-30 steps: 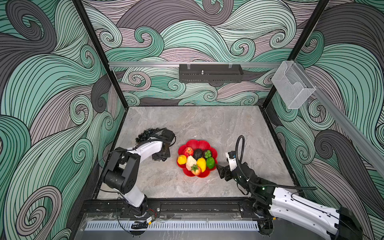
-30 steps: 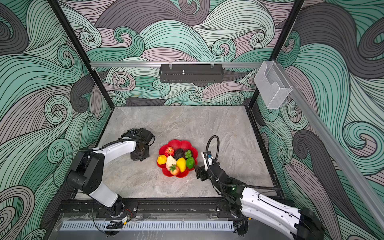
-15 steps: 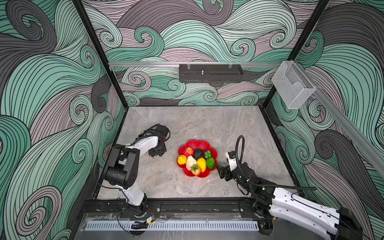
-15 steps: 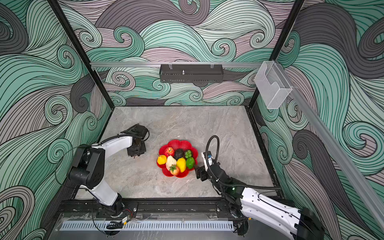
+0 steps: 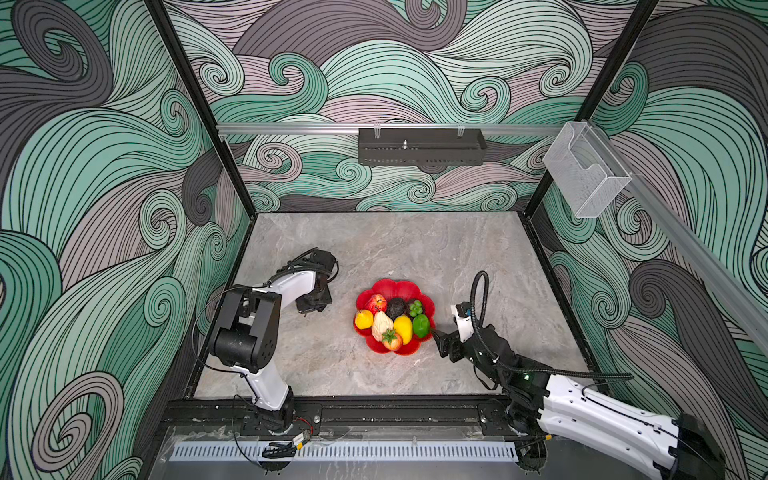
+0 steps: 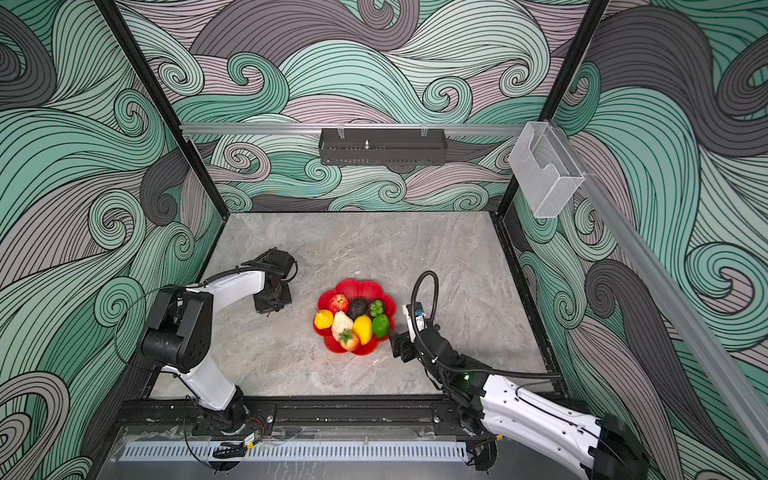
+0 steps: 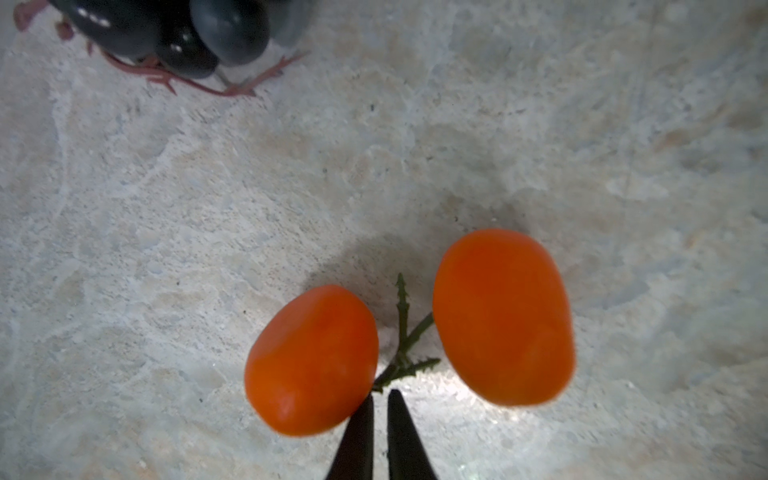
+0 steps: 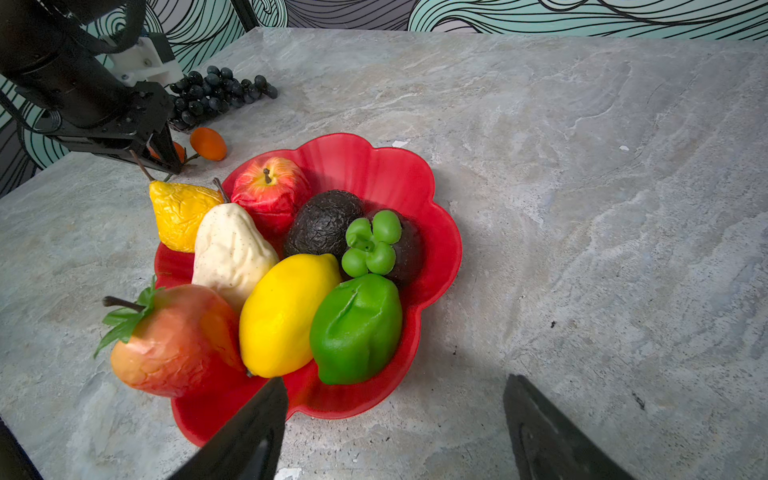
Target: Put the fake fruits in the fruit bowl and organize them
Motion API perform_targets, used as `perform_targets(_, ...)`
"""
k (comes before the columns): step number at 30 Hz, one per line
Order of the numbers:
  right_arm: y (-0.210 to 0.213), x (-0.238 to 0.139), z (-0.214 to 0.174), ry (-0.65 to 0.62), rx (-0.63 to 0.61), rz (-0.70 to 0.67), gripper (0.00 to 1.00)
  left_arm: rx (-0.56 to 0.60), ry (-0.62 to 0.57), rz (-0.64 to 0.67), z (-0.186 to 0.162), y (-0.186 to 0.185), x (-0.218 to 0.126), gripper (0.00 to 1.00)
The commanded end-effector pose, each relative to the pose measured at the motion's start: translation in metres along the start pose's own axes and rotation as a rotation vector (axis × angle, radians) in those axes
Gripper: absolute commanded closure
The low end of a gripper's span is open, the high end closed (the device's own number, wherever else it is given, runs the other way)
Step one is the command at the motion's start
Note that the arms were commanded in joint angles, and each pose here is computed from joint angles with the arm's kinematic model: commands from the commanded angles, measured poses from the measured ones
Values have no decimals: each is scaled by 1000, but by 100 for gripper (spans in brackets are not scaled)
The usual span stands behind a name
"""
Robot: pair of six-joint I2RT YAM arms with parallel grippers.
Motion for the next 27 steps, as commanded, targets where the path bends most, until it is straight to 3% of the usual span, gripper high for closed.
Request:
perform_targets(1, 1, 1, 3, -14, 14, 11, 18, -28, -43, -36, 10, -1, -12, 97)
perform_targets(15, 1, 0, 4, -17, 14, 11, 18, -54, -78, -52, 10, 4, -26, 100)
perform_targets(17, 1, 0, 4, -18, 14, 11, 17, -47, -67, -31, 9, 5, -22, 87)
perform_targets(20, 1, 0, 4, -16, 13, 12, 18, -43, -57, -11, 8, 6, -21, 81)
perform_targets(24, 1, 0, 3, -16, 17, 12, 18, -64, -126, 0, 12, 16, -32, 59)
perform_targets(27, 2, 0, 4, -19, 26, 19, 17, -83, -134, -1, 18, 20, -31, 56)
Point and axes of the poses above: each gripper's point midway between its finger pads, its own x axis out along the fingers, its own y axis along the line the jaws close on, z = x × y, the point moved 5 cm from there along -x, back along the fingers, and after that the axes turned 2 degrees about x, right-handed, at the moved point
